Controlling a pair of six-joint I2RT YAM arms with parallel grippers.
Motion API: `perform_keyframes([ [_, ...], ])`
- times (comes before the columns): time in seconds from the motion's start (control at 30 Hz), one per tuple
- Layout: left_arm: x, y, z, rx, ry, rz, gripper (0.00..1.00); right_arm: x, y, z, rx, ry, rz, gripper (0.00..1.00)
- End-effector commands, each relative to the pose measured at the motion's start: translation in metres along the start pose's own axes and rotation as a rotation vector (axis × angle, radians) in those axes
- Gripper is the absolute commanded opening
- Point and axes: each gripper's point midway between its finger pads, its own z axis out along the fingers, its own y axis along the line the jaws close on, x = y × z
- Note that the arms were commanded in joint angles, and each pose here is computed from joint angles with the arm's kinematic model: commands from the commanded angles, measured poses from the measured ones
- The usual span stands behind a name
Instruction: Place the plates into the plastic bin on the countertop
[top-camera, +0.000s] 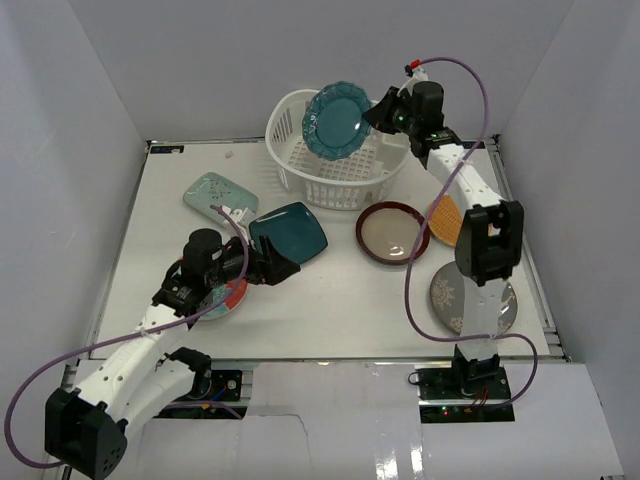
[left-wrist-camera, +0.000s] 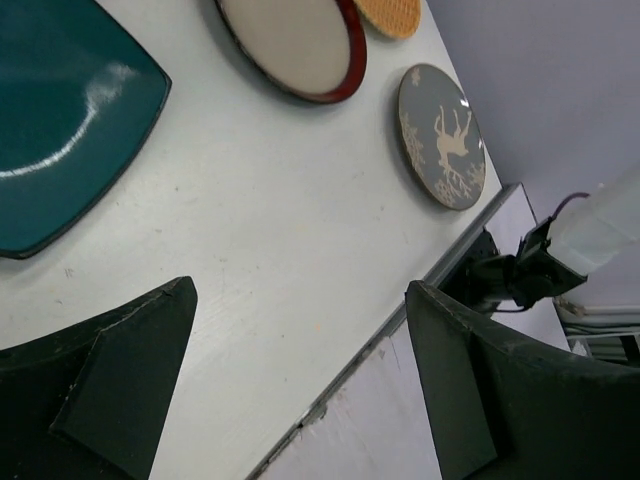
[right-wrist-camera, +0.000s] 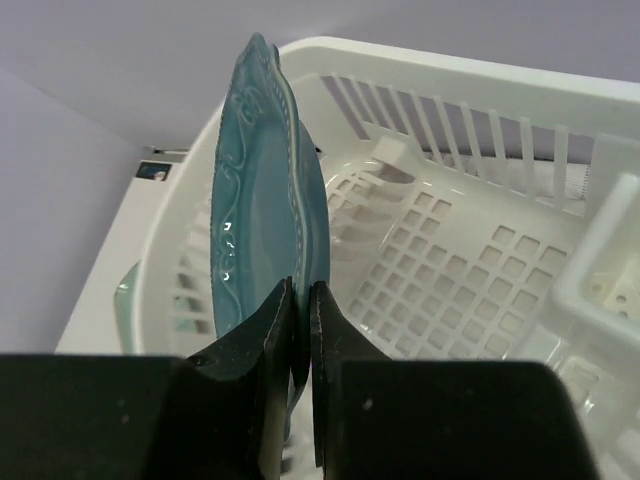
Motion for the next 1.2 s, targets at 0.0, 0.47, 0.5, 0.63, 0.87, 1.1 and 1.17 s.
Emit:
perform_keyframes([
  [0.0,0.013,-0.010,0.007,0.076,0.054,-0.055,0.96,-0.049,0.029,0.024,-0.114,-0.104,-0.032,0.08],
  [0.47,0.042,-0.010,0.041,0.068,0.161,-0.121,0.94,0.025,-0.033,0.049,0.048,0.036,0.031,0.79],
  [0.5,0.049,-0.016,0.045,0.076,0.181,-0.124,0.94,0.022,-0.032,0.048,0.057,0.029,0.014,0.86],
  [0.63,0.059,-0.027,0.065,0.073,0.188,-0.113,0.94,0.022,-0.039,0.035,0.161,0.047,-0.114,0.95],
  [0.87,0.089,-0.054,0.108,0.071,0.250,-0.097,0.90,0.003,-0.026,0.013,0.186,0.052,-0.228,0.90],
  [1.1,0.116,-0.077,0.162,0.069,0.275,-0.130,0.81,-0.002,0.033,-0.078,0.056,0.036,-0.205,0.42],
  [1.17,0.118,-0.095,0.175,0.108,0.274,-0.139,0.79,-0.017,0.064,-0.128,-0.007,-0.050,-0.202,0.38],
])
